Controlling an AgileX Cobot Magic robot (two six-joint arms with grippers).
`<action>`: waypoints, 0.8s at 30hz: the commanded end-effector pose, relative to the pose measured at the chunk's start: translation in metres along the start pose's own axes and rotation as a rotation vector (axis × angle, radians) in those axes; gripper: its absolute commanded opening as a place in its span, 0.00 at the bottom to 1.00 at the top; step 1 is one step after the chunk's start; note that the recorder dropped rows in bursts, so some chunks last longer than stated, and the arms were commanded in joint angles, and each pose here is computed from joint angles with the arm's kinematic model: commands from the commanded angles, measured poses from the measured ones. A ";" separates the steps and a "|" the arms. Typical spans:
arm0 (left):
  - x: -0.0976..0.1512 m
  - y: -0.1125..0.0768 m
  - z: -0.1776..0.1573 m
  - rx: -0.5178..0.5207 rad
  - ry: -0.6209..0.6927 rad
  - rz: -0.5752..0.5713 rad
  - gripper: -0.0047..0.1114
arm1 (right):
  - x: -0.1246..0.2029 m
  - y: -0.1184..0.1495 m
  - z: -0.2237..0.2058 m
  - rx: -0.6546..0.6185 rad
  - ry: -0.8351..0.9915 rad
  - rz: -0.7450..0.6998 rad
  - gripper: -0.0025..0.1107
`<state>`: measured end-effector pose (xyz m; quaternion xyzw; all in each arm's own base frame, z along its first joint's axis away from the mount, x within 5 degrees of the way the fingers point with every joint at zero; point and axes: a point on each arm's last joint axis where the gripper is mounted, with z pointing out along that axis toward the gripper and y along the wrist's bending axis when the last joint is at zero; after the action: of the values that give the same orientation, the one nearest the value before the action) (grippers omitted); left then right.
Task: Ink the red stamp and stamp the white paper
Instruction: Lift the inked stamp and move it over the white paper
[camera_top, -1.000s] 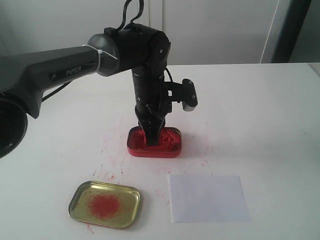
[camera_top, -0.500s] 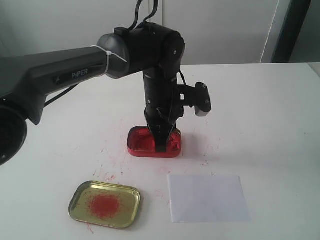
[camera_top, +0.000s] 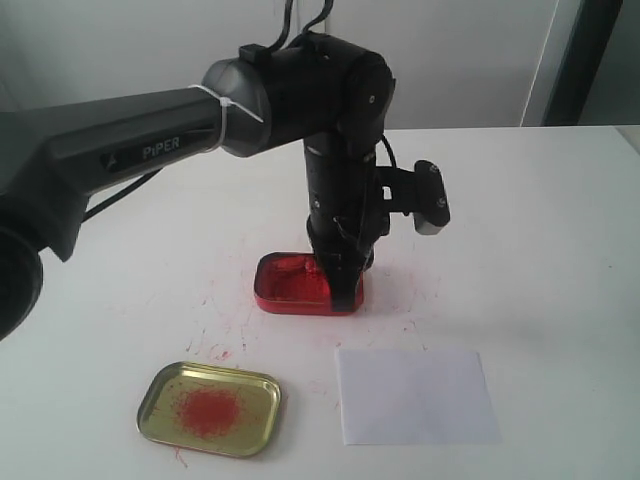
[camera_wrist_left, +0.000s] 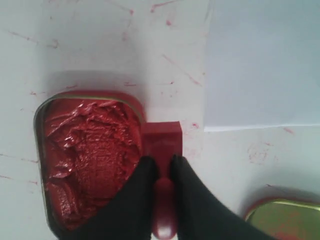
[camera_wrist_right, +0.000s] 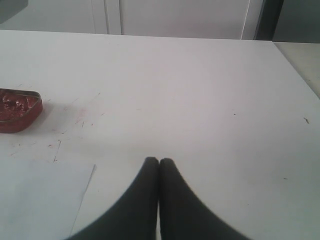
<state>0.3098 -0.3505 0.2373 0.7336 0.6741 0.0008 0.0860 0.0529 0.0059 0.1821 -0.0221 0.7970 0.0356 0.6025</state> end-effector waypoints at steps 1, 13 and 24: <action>-0.008 -0.020 -0.007 0.059 0.035 0.004 0.04 | 0.000 0.000 0.000 0.000 -0.014 -0.002 0.02; -0.024 -0.039 -0.008 0.146 -0.015 -0.134 0.04 | 0.000 0.000 0.000 0.000 -0.014 -0.002 0.02; -0.031 -0.064 0.003 0.199 0.031 -0.138 0.04 | 0.000 0.000 0.000 0.000 -0.014 -0.002 0.02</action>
<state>0.2593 -0.3835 0.2297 0.6896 0.7190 -0.0649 0.0563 0.0529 0.0059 0.1821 -0.0221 0.7970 0.0356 0.6025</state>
